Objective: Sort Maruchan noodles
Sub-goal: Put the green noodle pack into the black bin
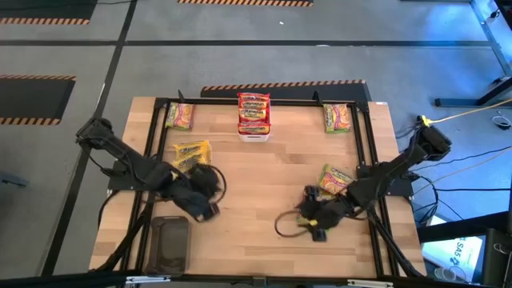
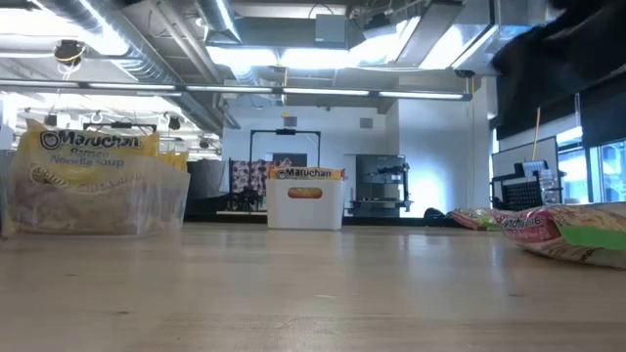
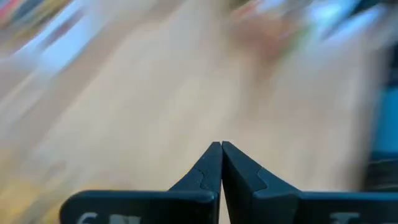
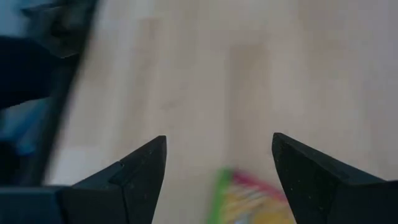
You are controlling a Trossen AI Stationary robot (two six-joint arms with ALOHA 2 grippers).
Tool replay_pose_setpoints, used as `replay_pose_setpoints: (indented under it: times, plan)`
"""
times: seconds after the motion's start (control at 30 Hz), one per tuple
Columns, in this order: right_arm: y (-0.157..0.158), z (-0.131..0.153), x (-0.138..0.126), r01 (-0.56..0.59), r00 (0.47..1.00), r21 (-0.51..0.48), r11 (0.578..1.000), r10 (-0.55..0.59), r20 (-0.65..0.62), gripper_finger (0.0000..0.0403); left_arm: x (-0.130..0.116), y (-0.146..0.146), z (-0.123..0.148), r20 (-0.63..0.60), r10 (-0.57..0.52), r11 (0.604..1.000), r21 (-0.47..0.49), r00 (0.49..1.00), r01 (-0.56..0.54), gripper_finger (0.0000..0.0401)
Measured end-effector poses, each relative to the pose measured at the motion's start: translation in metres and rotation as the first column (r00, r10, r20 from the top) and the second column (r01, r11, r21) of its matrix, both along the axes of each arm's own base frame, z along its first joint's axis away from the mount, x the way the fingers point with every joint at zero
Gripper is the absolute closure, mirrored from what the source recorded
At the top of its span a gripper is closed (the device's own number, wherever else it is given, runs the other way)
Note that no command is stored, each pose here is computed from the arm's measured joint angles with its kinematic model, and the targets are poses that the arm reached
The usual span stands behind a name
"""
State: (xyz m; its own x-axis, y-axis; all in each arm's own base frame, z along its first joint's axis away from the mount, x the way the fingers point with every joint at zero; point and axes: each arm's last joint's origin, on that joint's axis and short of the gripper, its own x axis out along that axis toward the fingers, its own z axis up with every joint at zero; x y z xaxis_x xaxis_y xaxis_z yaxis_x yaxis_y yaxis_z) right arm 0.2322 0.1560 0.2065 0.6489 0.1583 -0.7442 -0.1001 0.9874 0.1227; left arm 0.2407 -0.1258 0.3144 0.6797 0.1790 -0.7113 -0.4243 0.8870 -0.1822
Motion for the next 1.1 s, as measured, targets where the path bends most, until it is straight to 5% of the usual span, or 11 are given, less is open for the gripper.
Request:
replay_pose_setpoints:
  times: [0.13,0.33,0.5,0.67,0.77,1.1]
  plan:
    - [0.012,0.000,-0.023,-0.003,0.996,0.014,1.000,0.004,-0.084,0.0134,0.043,-0.029,-0.012,0.257,-0.221,0.975,0.041,0.941,0.217,0.0399]
    - [0.019,-0.008,-0.061,0.132,0.961,-0.077,0.988,-0.146,-0.233,0.0134,0.102,-0.054,-0.070,0.319,-0.358,0.933,0.084,0.878,0.350,0.0399]
    - [0.015,-0.018,-0.075,0.228,0.912,-0.195,0.954,-0.279,-0.301,0.0134,0.134,-0.049,-0.120,0.324,-0.318,0.948,0.086,0.891,0.307,0.0399]
    - [0.020,-0.026,-0.069,0.262,0.914,-0.196,0.945,-0.308,-0.264,0.0134,0.163,-0.028,-0.155,0.394,-0.225,0.974,0.090,0.891,0.207,0.0399]
    - [0.016,-0.034,-0.074,0.294,0.862,-0.252,0.922,-0.369,-0.347,0.0134,0.182,-0.007,-0.182,0.384,-0.152,0.988,0.046,0.911,0.146,0.0399]
    - [0.011,-0.062,-0.069,0.331,0.827,-0.376,0.865,-0.458,-0.326,0.0134,0.230,0.011,-0.216,0.363,-0.213,0.973,-0.006,0.907,0.231,0.0400]
